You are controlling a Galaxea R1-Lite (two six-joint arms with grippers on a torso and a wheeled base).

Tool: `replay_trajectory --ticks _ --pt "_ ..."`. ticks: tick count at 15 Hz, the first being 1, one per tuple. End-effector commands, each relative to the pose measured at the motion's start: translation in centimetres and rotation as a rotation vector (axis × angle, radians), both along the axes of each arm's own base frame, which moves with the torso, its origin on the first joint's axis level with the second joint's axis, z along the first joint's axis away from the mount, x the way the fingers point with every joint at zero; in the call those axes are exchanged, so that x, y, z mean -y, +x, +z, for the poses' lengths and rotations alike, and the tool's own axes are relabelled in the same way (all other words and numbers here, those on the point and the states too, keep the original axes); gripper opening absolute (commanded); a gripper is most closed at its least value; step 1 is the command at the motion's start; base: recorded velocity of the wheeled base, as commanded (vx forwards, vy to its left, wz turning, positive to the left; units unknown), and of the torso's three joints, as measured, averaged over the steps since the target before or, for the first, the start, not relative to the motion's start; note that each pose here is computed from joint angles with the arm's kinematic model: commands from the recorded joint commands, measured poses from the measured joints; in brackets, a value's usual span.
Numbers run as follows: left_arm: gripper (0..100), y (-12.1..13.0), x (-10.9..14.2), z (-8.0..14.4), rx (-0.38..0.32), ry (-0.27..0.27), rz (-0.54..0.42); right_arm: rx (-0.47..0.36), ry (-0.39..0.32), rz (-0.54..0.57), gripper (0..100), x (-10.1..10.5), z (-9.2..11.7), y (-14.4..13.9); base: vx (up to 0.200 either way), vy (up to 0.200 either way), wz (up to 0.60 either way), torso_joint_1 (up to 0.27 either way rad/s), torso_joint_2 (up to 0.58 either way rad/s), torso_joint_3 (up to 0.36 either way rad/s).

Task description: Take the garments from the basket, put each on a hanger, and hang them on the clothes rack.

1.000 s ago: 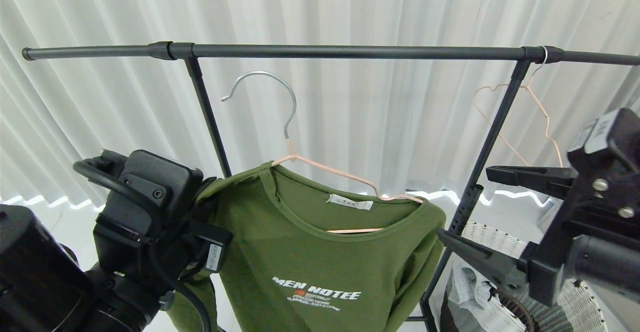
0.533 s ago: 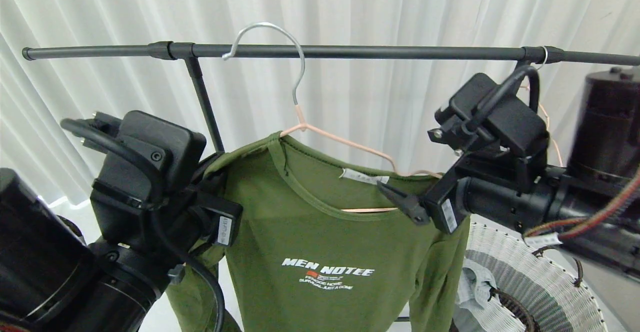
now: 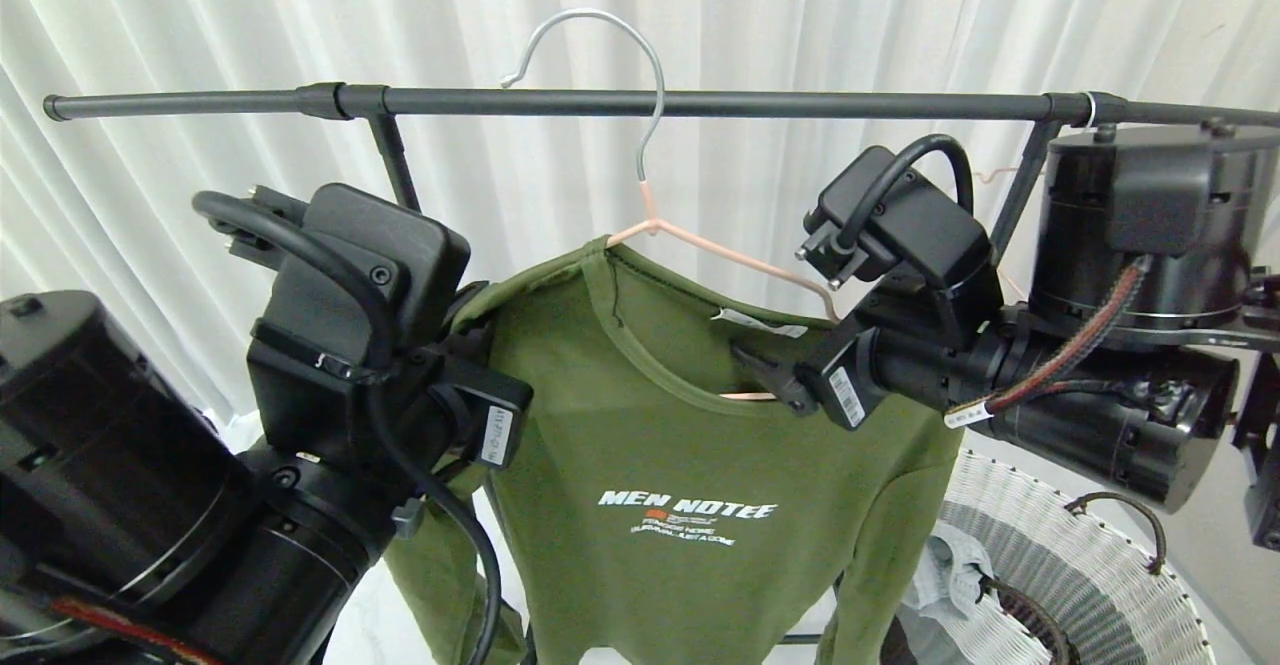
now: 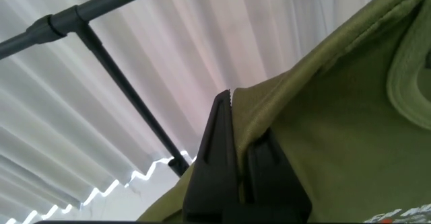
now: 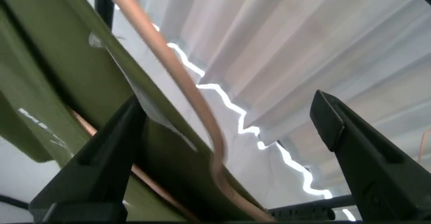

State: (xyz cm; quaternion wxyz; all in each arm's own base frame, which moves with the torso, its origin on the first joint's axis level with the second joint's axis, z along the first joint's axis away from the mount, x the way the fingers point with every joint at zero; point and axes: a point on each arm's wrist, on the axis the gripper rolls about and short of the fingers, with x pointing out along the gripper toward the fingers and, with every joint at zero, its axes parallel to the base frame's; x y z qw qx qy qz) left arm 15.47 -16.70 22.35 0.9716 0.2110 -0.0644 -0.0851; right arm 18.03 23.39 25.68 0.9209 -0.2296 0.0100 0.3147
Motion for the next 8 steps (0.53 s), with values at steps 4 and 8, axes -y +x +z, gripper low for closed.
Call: replay_trajectory --ticks 4,8 --pt "0 -0.2 0.2 0.15 0.006 0.001 -0.012 -0.004 -0.005 -0.002 100 0.08 -0.2 0.16 0.0 0.0 0.0 0.0 0.0 0.0" --pt "0 -0.24 0.15 0.22 0.007 -0.003 -0.012 -0.005 -0.005 -0.007 0 0.09 -0.24 0.16 0.0 0.0 0.0 0.0 0.0 0.0"
